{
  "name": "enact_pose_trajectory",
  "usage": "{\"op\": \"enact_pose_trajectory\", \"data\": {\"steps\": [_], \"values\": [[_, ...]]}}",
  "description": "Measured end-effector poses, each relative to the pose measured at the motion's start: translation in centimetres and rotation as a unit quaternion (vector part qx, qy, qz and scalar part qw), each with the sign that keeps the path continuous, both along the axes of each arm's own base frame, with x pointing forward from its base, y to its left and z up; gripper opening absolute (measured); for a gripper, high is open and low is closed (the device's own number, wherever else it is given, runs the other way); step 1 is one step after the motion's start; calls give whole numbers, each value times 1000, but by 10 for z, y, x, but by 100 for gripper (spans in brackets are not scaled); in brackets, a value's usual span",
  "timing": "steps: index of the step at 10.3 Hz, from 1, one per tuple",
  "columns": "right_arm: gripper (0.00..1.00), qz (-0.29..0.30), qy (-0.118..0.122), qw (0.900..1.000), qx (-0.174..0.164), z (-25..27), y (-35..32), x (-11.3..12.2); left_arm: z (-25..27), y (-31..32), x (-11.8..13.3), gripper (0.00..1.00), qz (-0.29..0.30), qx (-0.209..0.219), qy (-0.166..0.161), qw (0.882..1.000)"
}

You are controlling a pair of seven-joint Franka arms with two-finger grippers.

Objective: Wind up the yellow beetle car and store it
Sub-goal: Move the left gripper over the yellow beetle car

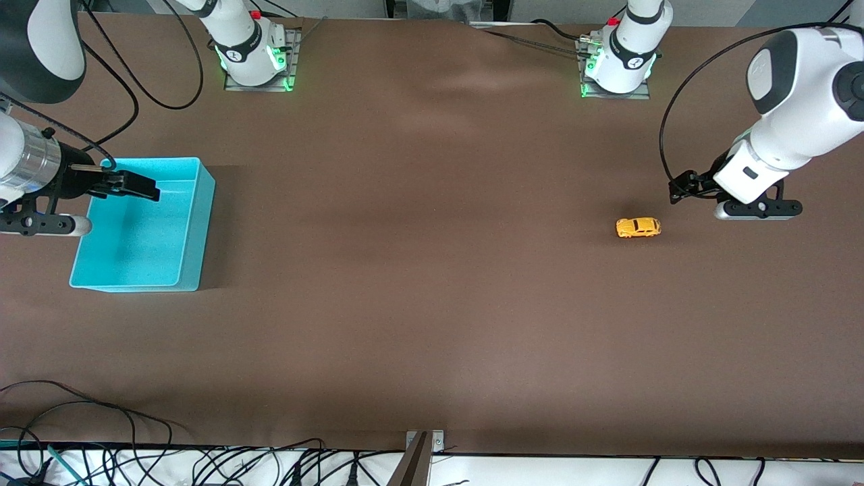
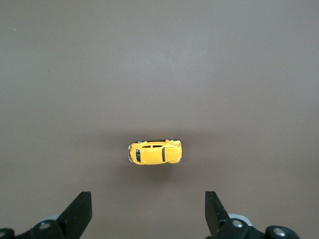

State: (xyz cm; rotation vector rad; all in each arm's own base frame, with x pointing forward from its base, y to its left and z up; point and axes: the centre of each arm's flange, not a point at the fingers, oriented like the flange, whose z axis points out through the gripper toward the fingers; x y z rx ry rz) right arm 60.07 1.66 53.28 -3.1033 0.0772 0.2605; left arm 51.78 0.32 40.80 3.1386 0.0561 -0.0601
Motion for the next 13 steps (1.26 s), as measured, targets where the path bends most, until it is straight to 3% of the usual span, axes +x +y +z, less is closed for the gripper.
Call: {"op": "enact_pose_trajectory", "data": {"steps": [5, 8, 9, 11, 13], "values": [[100, 0, -1, 1000, 0, -2, 0, 0, -72, 4, -29, 100, 1, 0, -16, 1000], [100, 0, -1, 1000, 0, -2, 0, 0, -115, 3, -39, 100, -3, -2, -3, 1000], [100, 0, -1, 1000, 0, -3, 0, 0, -122, 3, -39, 100, -29, -3, 2, 1000], [100, 0, 0, 1000, 0, -5, 0, 0, -126, 3, -39, 100, -137, -8, 5, 990], [100, -1, -1, 1000, 0, -5, 0, 1, -133, 3, -40, 100, -252, -15, 11, 968]]}}
